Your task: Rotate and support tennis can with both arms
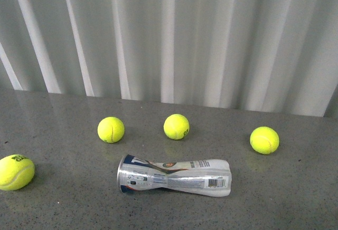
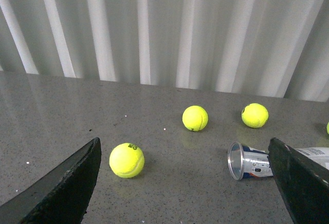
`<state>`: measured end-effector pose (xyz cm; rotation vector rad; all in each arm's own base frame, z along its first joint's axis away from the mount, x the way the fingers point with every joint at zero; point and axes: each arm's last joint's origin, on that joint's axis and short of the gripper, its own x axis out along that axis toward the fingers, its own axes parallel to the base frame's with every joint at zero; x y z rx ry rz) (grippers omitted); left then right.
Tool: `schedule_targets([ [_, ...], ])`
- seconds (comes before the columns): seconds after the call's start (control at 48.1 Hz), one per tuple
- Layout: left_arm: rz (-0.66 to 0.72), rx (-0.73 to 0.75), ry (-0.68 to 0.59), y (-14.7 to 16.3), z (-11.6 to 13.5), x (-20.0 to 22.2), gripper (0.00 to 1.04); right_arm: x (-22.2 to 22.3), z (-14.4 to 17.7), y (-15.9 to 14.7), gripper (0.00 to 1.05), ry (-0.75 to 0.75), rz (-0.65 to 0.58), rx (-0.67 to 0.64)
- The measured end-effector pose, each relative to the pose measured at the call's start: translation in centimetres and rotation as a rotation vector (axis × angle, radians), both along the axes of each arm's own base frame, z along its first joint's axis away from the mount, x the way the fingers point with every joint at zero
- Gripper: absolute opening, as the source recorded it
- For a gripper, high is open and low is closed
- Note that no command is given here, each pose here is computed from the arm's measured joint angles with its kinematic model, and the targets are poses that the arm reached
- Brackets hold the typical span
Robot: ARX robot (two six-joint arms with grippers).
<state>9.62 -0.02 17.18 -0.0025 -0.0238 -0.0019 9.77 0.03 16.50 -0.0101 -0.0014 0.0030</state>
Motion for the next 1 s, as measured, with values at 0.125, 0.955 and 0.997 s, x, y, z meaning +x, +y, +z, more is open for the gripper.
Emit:
schedule_targets([
  [0.125, 0.0, 0.0, 0.0, 0.0, 0.0, 0.0, 0.98, 0.0, 0.0, 0.0, 0.97, 0.0, 0.0, 0.0],
  [0.955, -0.627, -0.522, 0.707, 3.5, -4.8, 27.4, 0.98, 0.0, 0.0, 0.0, 0.97, -0.001, 0.0, 0.0],
  [0.997, -0.63, -0.513, 0.721, 3.3, -5.3, 28.0, 0.98, 0.0, 0.0, 0.0, 0.97, -0.001, 0.0, 0.0],
])
